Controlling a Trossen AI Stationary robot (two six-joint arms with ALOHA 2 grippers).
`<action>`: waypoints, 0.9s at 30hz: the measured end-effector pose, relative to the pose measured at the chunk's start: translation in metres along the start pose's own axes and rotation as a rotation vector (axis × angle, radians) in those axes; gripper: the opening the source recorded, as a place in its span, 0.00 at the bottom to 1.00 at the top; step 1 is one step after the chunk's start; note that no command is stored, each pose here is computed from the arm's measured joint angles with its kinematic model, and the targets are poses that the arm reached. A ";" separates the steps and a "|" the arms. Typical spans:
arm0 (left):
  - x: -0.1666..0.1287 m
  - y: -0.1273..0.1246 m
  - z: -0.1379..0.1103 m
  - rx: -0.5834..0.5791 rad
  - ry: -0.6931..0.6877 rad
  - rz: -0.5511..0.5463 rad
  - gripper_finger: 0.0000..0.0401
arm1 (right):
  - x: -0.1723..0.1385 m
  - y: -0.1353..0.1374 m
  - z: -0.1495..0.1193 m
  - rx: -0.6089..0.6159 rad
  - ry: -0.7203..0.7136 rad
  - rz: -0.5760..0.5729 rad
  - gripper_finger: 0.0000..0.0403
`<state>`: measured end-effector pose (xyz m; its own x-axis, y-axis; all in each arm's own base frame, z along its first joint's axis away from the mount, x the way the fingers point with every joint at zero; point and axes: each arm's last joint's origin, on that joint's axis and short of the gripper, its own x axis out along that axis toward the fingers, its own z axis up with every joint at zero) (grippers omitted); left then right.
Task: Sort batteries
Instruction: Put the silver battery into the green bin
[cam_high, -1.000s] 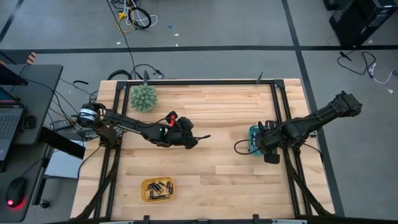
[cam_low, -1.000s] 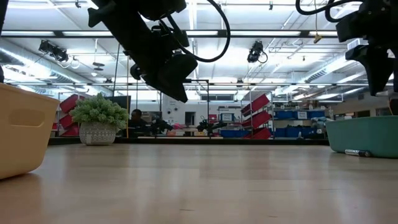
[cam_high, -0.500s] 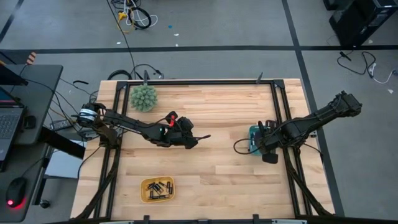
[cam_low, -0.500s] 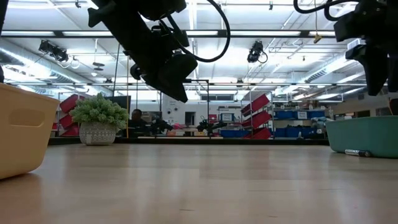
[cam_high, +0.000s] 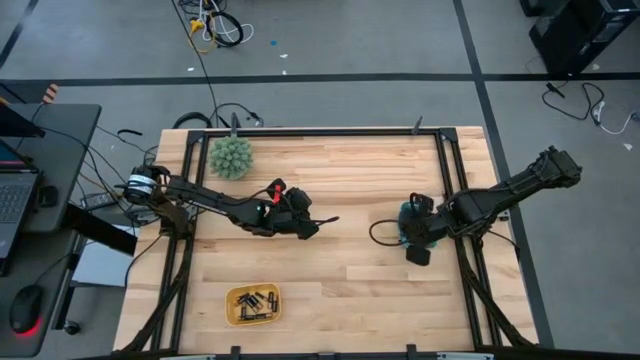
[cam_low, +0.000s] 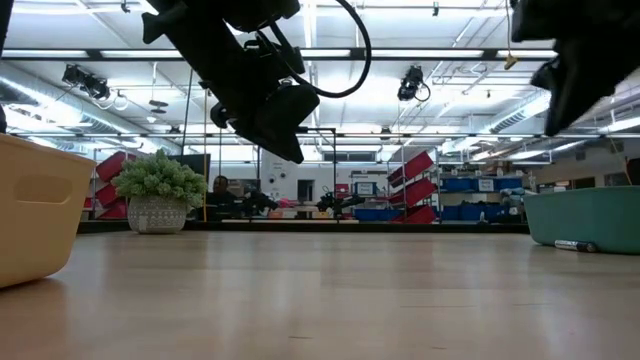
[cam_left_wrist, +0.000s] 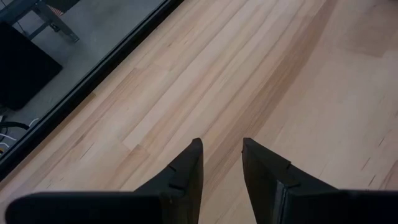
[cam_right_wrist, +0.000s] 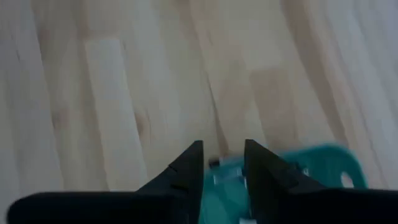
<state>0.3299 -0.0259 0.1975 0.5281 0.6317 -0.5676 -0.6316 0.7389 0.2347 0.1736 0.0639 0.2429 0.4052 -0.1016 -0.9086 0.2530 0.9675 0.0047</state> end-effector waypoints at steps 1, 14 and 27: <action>0.000 0.000 0.000 0.000 0.000 0.000 0.27 | 0.001 0.001 0.003 0.005 -0.026 -0.003 0.25; 0.000 -0.002 0.004 -0.032 -0.029 -0.015 0.27 | 0.061 0.005 0.018 0.042 0.147 -0.153 0.01; 0.000 -0.002 0.004 -0.031 -0.029 -0.014 0.27 | 0.060 -0.008 0.004 0.078 0.328 -0.290 0.00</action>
<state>0.3329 -0.0263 0.2000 0.5526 0.6282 -0.5477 -0.6411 0.7403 0.2022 0.1994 0.0490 0.1903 0.0107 -0.2746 -0.9615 0.3858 0.8882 -0.2494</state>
